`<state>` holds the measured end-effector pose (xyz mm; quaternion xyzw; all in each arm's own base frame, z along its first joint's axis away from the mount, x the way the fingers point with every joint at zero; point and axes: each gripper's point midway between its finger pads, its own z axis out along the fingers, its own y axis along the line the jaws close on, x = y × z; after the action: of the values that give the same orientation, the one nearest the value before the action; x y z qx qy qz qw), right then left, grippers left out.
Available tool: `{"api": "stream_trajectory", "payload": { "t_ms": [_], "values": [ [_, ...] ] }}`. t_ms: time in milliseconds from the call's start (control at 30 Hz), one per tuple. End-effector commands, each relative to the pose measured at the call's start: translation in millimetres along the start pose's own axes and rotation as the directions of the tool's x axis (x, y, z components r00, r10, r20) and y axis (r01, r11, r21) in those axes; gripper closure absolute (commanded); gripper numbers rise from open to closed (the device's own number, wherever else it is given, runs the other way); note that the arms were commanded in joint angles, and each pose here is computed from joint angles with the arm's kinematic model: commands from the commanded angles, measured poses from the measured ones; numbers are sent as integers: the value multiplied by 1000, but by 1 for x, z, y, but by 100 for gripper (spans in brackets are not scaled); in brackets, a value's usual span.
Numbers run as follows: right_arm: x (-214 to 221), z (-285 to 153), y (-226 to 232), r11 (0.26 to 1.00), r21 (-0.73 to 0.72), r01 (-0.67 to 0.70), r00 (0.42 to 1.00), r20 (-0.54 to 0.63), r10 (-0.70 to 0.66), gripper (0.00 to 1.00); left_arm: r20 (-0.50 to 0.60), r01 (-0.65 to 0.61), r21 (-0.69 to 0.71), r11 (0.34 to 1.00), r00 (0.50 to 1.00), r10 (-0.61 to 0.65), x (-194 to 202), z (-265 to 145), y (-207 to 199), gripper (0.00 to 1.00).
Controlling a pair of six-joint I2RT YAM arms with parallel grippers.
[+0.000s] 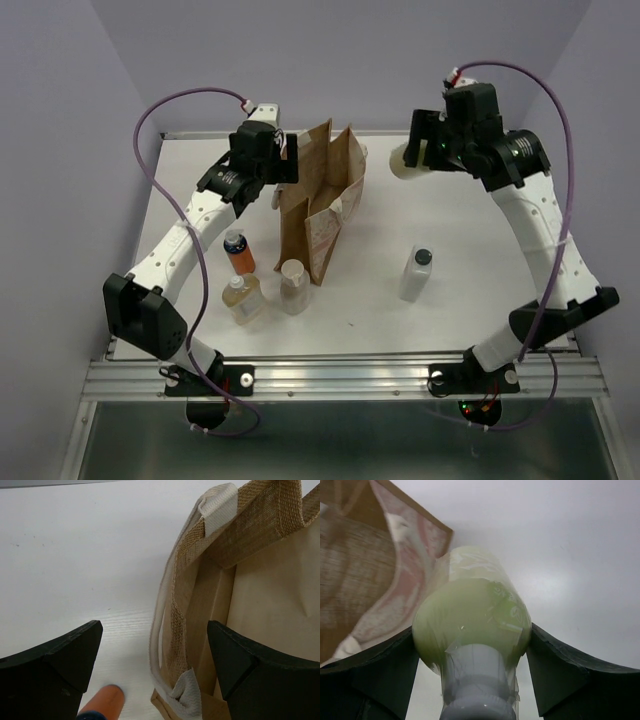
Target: Place the personal care products into the canvas bag
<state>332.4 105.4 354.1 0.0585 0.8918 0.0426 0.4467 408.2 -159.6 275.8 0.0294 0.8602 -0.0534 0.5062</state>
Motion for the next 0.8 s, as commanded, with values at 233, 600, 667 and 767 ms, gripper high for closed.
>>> {"api": "stream_trajectory", "payload": {
  "t_ms": [233, 600, 667, 767],
  "values": [
    [-95, -38, 216, 735, -619, 275, 940, 333, -71, 99, 39, 37, 57, 998, 998, -39, -17, 0, -14, 31],
    [-34, 38, 241, 791, -558, 250, 967, 190, -172, 99, 33, 67, 77, 995, 997, -70, -13, 6, -20, 85],
    [-31, 46, 237, 809, -528, 256, 965, 186, -184, 99, 30, 69, 78, 995, 997, -72, -12, 8, -21, 86],
    [-15, 56, 241, 793, -547, 269, 963, 149, -224, 99, 35, 81, 83, 993, 996, -85, -15, 7, -22, 100]
  ]
}}
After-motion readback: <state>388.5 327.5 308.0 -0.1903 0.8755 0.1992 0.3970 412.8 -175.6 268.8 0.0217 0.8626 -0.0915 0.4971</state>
